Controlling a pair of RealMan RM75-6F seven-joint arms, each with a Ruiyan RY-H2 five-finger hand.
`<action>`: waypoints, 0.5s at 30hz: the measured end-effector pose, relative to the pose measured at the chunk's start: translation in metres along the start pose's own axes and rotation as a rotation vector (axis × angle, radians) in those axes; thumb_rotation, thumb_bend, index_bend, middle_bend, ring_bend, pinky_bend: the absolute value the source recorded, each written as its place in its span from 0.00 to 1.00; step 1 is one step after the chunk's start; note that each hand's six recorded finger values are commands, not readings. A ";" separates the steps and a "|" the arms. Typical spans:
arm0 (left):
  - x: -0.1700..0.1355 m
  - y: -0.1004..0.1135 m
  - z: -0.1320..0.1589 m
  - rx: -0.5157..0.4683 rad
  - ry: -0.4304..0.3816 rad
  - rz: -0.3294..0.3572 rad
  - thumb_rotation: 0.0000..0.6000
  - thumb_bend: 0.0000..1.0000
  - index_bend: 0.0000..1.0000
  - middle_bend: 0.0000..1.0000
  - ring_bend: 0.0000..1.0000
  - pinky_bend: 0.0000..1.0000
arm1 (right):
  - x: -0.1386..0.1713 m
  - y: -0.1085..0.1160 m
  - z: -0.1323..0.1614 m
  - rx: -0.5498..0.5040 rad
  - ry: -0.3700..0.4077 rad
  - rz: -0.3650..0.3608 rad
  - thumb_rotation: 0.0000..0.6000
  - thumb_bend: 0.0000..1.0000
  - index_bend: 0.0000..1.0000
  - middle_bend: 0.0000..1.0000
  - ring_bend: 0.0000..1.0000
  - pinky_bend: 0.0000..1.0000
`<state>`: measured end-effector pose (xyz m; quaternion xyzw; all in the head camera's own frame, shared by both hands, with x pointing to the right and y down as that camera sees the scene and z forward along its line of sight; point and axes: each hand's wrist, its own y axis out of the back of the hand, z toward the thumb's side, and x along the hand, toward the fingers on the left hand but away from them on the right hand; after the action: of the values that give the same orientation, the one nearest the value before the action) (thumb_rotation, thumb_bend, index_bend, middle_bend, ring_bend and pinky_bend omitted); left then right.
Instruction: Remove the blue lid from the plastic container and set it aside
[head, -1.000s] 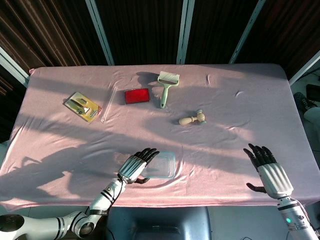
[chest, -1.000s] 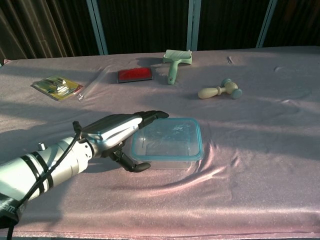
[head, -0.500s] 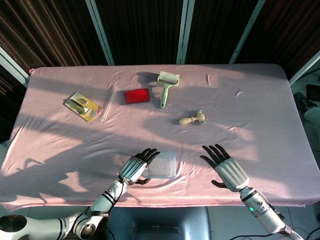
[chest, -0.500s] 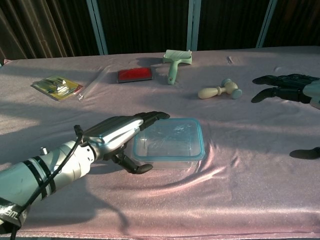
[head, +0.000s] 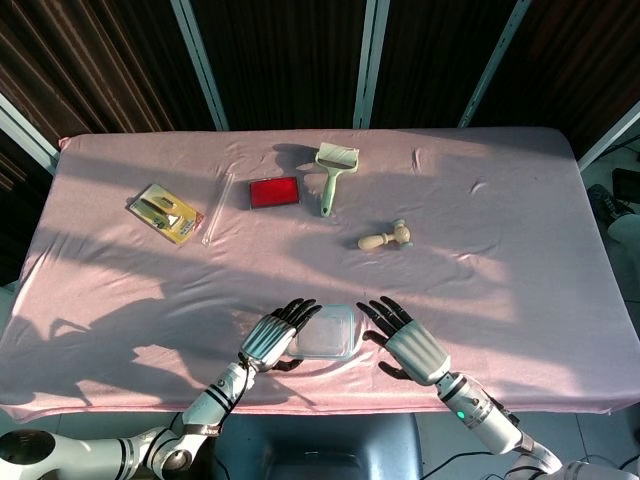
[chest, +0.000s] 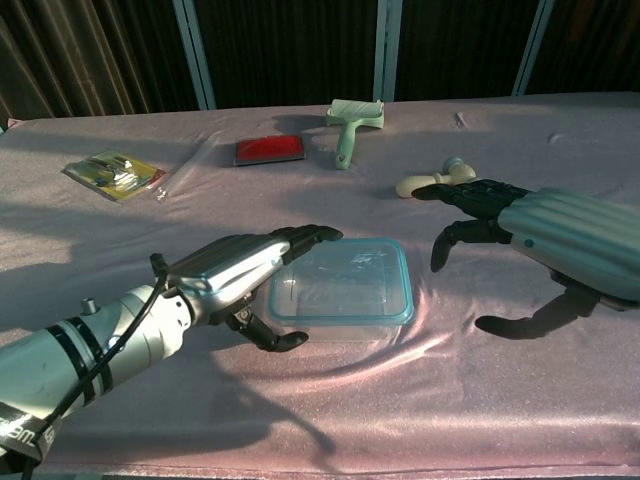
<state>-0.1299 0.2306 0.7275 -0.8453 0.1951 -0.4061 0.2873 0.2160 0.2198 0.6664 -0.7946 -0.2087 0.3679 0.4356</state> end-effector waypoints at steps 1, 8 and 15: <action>0.000 0.000 0.000 0.001 -0.001 0.001 1.00 0.31 0.00 0.81 0.58 0.30 | -0.002 -0.001 0.002 -0.006 0.004 -0.001 1.00 0.40 0.49 0.01 0.00 0.00; 0.001 0.005 -0.001 0.031 0.002 0.034 1.00 0.32 0.00 0.82 0.57 0.30 | -0.015 -0.009 0.011 -0.045 0.027 -0.010 1.00 0.40 0.50 0.03 0.00 0.00; 0.000 0.007 0.001 0.005 0.001 0.053 1.00 0.32 0.00 0.82 0.57 0.29 | -0.023 -0.013 0.014 -0.091 0.041 -0.028 1.00 0.40 0.52 0.04 0.00 0.00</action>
<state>-0.1298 0.2259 0.7228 -0.8389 0.2165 -0.3994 0.2996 0.1898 0.2196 0.6821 -0.8180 -0.2273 0.3357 0.4081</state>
